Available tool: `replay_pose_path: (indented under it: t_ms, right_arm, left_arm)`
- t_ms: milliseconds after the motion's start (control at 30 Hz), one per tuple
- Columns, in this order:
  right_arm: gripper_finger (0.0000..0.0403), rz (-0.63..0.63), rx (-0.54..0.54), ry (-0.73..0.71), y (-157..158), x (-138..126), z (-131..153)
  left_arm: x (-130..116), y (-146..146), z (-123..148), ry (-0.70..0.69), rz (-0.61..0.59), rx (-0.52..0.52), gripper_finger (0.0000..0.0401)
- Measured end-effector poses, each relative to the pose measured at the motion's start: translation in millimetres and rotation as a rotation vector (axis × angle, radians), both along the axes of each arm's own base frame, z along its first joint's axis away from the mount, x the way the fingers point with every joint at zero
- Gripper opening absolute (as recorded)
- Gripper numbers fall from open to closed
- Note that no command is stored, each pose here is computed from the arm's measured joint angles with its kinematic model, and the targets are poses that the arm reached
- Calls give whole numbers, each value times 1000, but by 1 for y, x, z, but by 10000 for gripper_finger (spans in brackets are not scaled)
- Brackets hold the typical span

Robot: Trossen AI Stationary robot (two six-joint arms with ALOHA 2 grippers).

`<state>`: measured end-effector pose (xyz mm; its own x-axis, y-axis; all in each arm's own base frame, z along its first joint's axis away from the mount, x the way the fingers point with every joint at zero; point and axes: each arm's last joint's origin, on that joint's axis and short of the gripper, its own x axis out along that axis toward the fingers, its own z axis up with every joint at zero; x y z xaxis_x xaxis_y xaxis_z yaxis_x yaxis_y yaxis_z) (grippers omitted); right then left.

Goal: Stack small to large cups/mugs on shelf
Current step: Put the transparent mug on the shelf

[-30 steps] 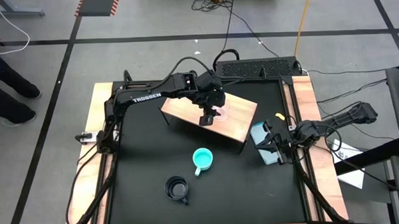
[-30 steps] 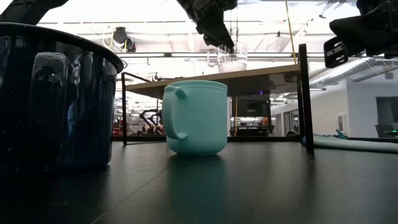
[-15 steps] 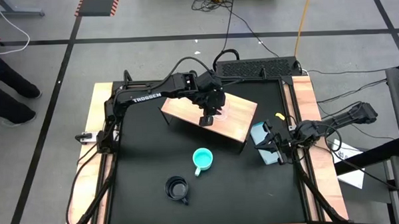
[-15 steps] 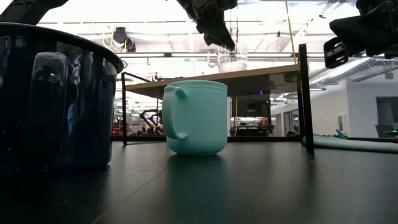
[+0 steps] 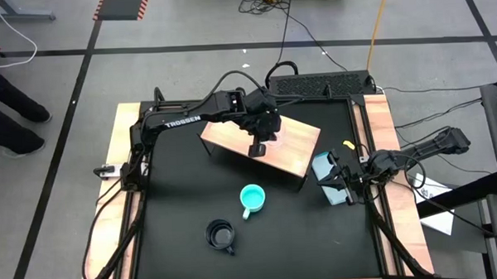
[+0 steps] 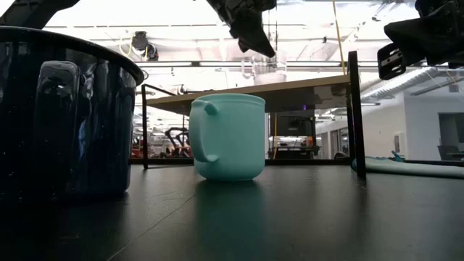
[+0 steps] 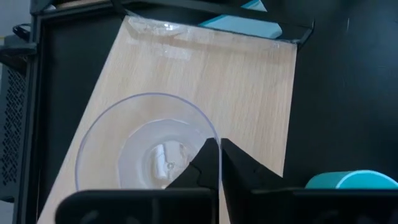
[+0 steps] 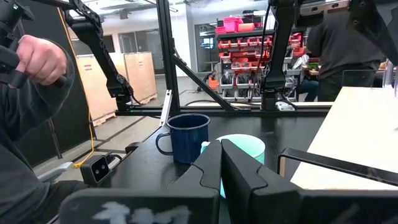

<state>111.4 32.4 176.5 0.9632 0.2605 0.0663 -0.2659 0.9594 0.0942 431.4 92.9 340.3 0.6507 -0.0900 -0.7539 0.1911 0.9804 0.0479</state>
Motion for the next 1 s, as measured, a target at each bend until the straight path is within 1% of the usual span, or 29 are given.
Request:
replay_pose_path:
  t_ms: [333,567,767,900,1000]
  right_arm:
    - [0,0,0,-1,0,0,0]
    - [0,0,0,-1,0,0,0]
    - [0,0,0,-1,0,0,0]
    - [0,0,0,-1,0,0,0]
    - [0,0,0,-1,0,0,0]
  left_arm:
    - [-1,0,9,-21,18,0,2]
    - [-9,1,27,8,135,31,1]
    - [-14,-1,46,-31,160,40,1]
    - [-15,0,53,-54,206,28,1]
    - [-17,3,58,-64,264,75,1]
